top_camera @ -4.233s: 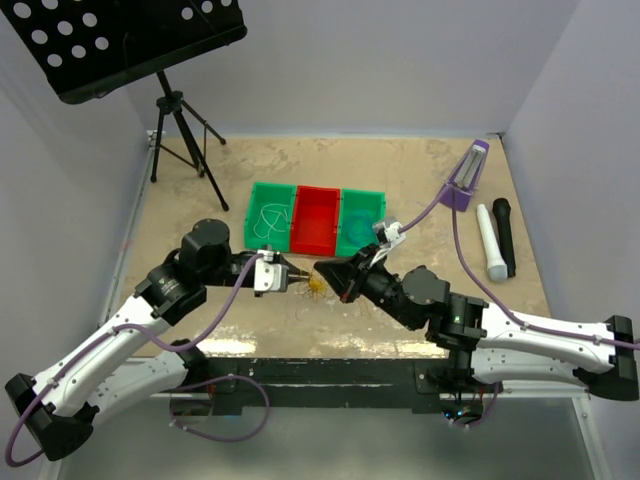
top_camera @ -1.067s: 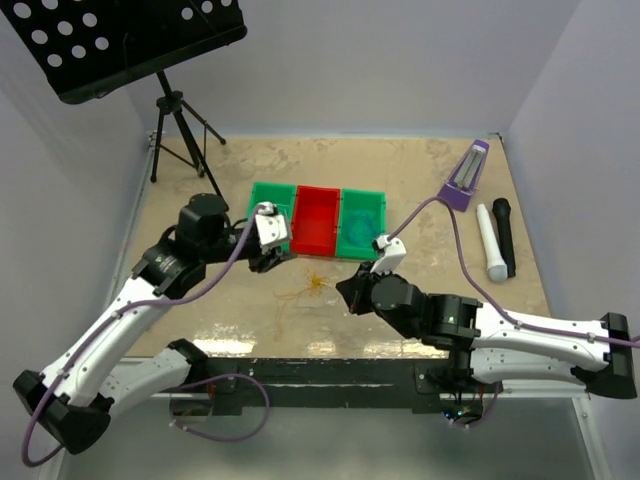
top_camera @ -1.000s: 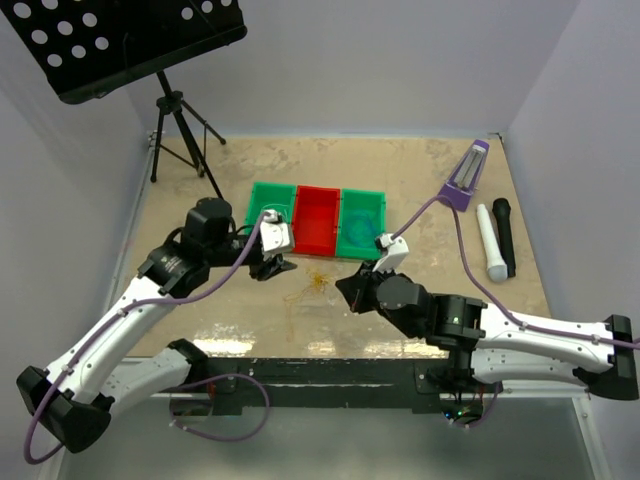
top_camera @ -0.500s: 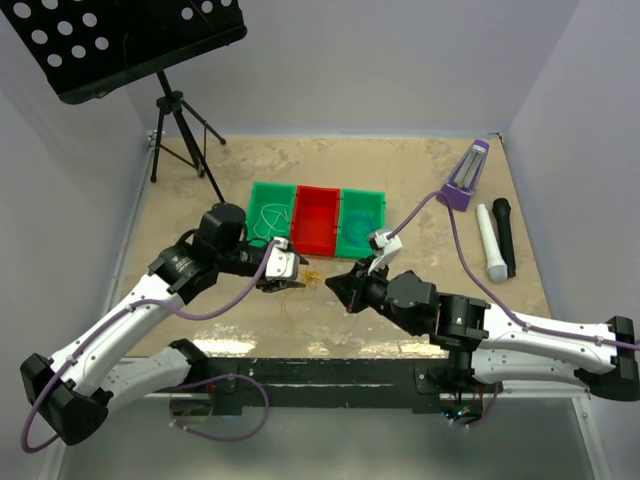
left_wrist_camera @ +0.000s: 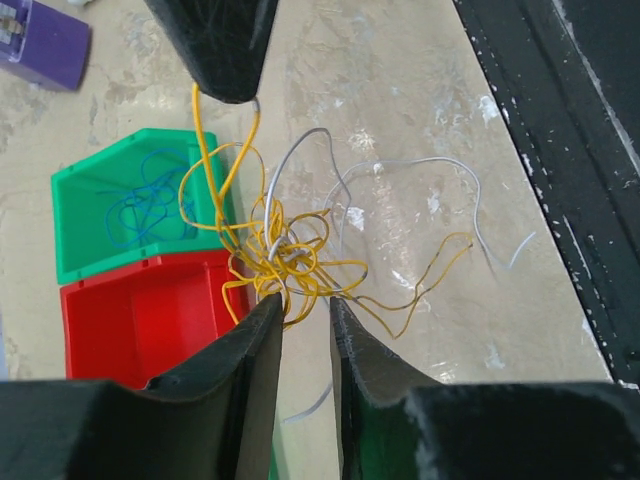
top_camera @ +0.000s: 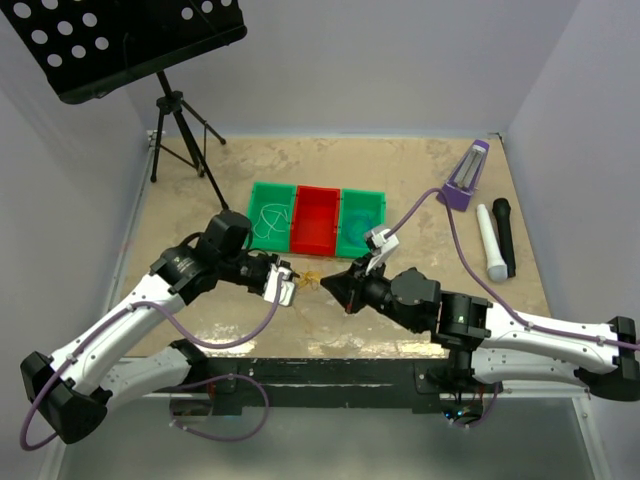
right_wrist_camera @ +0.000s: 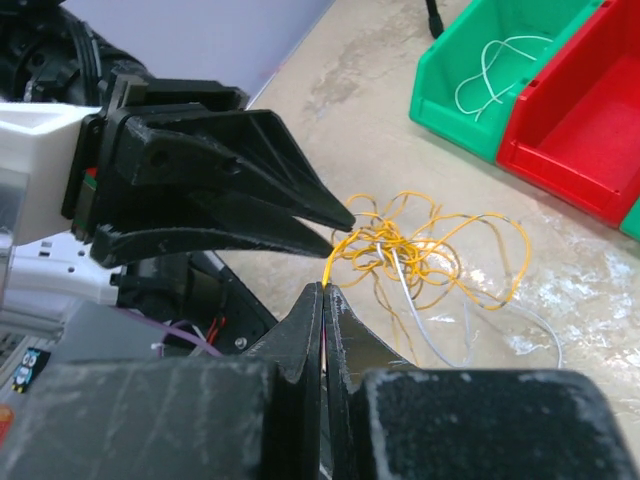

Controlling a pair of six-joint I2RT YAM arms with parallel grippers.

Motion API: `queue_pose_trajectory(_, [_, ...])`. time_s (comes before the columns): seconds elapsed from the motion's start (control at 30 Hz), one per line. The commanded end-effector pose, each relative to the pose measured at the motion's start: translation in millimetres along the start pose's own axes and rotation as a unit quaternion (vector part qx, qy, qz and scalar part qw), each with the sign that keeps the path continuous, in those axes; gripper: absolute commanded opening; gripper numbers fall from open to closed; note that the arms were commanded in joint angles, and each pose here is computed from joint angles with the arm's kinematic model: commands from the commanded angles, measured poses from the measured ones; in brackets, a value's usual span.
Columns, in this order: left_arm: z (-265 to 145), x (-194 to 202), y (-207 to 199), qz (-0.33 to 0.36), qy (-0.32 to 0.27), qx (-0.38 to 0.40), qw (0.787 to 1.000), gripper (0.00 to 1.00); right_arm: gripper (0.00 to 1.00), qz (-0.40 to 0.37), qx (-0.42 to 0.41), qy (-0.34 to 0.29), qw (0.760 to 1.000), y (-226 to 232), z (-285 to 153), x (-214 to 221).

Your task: Untangle the cables

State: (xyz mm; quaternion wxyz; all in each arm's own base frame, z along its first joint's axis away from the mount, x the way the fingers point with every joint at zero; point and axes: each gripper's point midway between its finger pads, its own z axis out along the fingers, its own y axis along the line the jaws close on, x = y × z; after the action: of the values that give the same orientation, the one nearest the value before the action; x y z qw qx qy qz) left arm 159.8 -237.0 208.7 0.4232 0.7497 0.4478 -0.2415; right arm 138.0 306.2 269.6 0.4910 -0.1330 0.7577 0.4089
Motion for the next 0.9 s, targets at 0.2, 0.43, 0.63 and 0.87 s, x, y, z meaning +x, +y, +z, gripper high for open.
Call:
queue_pose_trajectory(0.2, [-2.1, -17.6, 12.0, 0.053, -0.027, -0.032, 0.998, 0.17, 0.00, 0.001, -0.069, -0.022, 0.997, 35.6, -6.0, -27.8])
queue_pose_trajectory(0.43, [-3.9, -30.2, 8.2, 0.030, -0.046, -0.022, 0.998, 0.00, 0.00, 0.005, -0.055, -0.039, 0.998, 34.3, -3.5, -37.1])
queue_pose_trajectory(0.63, [-15.3, -62.2, 38.7, -0.059, -0.087, -0.080, 0.991, 0.00, 0.65, 0.010, 0.061, -0.064, 0.996, 2.1, 7.3, -50.8])
queue_pose_trajectory(0.87, [-34.7, -67.7, 81.9, -0.167, -0.101, -0.200, 0.960, 0.00, 0.68, 0.063, 0.076, -0.118, 0.988, -17.8, -28.9, -74.8])
